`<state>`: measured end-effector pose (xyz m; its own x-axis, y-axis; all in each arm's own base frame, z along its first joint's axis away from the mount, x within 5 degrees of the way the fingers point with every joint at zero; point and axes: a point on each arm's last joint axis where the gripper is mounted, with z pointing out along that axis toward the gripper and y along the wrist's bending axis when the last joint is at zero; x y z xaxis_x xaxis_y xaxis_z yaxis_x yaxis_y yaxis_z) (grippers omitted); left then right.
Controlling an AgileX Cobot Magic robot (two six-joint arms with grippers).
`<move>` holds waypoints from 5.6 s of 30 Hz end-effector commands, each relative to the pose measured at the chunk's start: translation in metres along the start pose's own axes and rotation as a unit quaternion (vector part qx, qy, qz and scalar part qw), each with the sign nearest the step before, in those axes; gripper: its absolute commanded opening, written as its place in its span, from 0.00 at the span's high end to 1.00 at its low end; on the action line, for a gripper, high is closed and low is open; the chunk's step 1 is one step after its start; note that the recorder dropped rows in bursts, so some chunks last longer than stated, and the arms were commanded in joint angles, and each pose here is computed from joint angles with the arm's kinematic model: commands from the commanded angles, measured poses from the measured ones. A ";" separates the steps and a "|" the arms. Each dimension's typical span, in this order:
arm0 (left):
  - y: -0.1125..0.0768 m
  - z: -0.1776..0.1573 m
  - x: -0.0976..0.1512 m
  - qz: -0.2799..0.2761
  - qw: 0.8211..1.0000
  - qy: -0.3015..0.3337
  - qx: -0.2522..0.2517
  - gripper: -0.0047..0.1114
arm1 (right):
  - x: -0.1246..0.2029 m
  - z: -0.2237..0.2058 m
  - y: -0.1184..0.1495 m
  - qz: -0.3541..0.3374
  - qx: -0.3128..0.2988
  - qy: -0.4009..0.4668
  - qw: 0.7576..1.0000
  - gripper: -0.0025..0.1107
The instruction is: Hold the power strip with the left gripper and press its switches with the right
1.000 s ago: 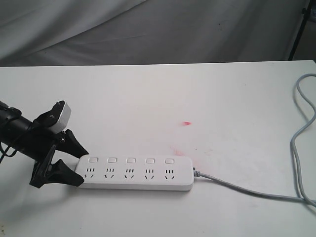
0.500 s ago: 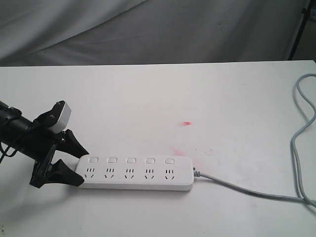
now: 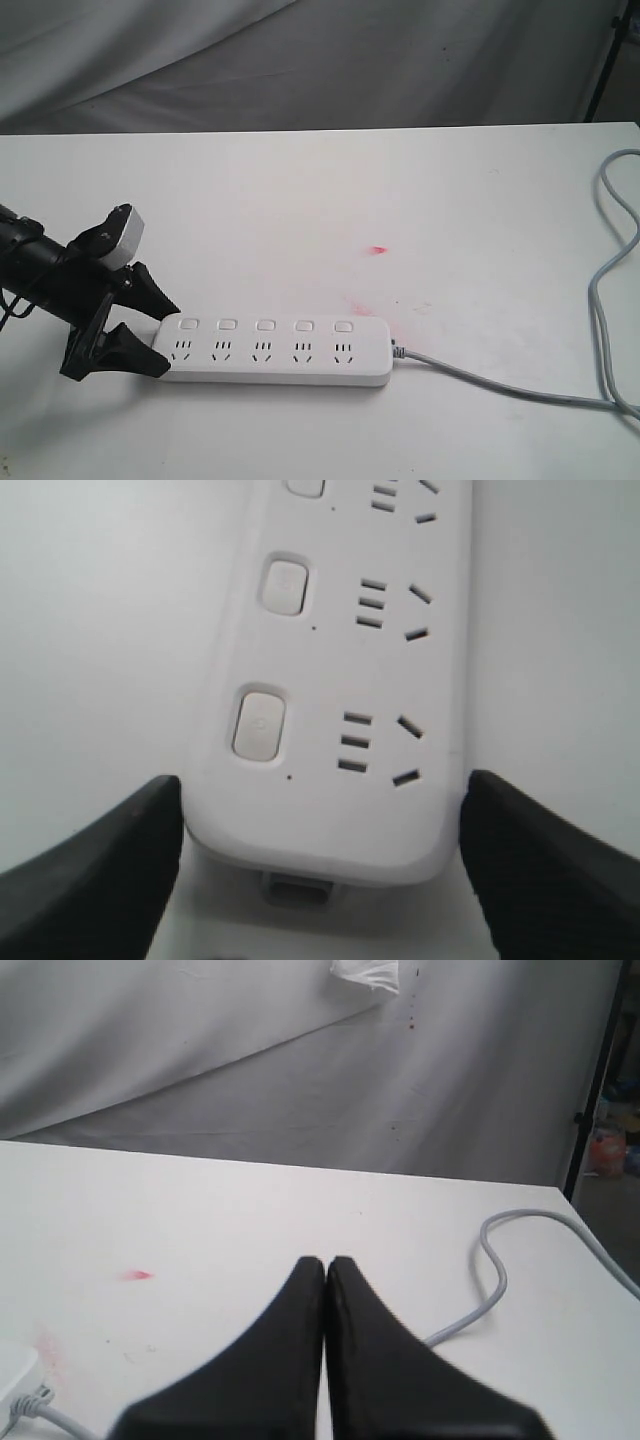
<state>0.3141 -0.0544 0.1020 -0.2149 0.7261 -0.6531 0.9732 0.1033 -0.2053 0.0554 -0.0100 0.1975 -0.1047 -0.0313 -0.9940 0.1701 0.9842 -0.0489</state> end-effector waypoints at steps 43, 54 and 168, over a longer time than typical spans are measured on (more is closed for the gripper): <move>0.001 0.001 -0.001 0.006 1.000 0.003 -0.004 0.76 | 0.015 -0.001 0.001 0.006 -0.003 0.074 0.997 0.98; 0.001 0.001 -0.001 0.006 1.000 0.003 -0.004 0.76 | 0.015 -0.001 0.001 0.006 -0.003 0.074 0.997 0.98; -0.249 -0.208 -0.168 0.285 0.855 -0.115 -0.417 0.95 | 0.015 -0.001 0.001 0.006 -0.003 0.074 0.997 0.98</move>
<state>0.1529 -0.0586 0.3993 0.3365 0.6866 -0.6444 0.6875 0.2885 0.6664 0.0531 -0.0097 0.1840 -0.2503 -0.0009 -0.9682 0.1644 0.9854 -0.0434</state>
